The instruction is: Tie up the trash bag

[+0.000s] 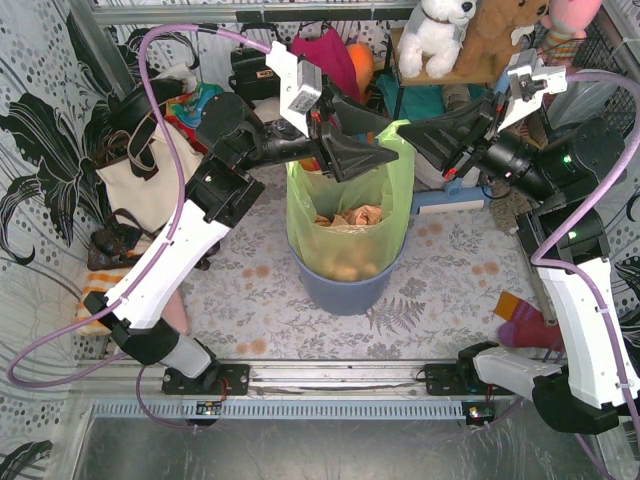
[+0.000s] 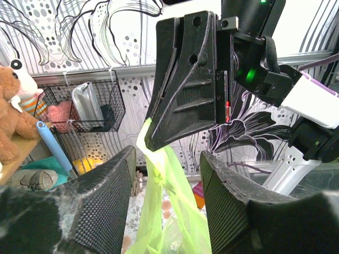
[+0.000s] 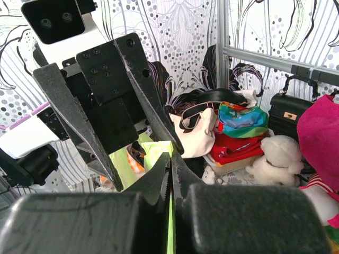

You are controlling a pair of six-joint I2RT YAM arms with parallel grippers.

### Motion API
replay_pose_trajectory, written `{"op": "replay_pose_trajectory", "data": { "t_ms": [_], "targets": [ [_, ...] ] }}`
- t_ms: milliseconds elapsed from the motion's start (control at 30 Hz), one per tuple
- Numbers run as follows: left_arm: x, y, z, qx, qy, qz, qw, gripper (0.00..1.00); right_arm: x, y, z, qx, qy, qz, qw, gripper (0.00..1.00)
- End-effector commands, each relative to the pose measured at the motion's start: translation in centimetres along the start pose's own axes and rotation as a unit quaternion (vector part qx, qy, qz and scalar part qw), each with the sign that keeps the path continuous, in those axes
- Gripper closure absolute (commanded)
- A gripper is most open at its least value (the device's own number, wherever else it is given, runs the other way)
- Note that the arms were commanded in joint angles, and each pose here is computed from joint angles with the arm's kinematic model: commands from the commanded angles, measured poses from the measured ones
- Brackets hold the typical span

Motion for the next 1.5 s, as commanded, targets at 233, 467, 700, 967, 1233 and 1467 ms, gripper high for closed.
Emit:
{"op": "replay_pose_trajectory", "data": {
  "t_ms": [233,467,700,967,1233,1467],
  "targets": [
    [1.6,0.2,1.4,-0.024,-0.011,-0.016,1.000,0.50,-0.5,-0.9,1.4,-0.018,-0.025,-0.019,0.999,1.00],
    [1.7,0.1,1.4,-0.029,-0.003,-0.018,0.999,0.68,-0.6,-0.9,1.6,-0.020,-0.025,-0.021,0.999,1.00],
    [1.7,0.1,1.2,-0.029,0.008,-0.017,0.999,0.91,-0.7,-1.0,1.6,-0.022,-0.019,-0.025,0.999,1.00],
    [1.1,-0.7,0.2,-0.020,0.032,-0.016,0.999,0.98,-1.5,-1.8,1.8,-0.031,0.020,-0.066,0.997,0.50],
    [-0.1,-1.1,-0.1,-0.047,-0.026,0.007,0.999,0.97,-1.5,-1.7,1.3,-0.021,0.041,-0.073,0.996,0.45],
    [-0.6,-2.8,-1.0,-0.070,-0.021,0.008,0.997,0.96,-1.3,-0.8,1.6,-0.014,-0.003,-0.052,0.999,0.49]
  ]
}}
Point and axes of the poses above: each gripper's point midway between its finger pads, its own x axis out along the fingers, its own z axis along the line the jaws close on, y = z × x, the point moved 9 cm from there along -x, back along the fingers, and after that the axes turned 11 degrees about x, right-handed, at the moved point
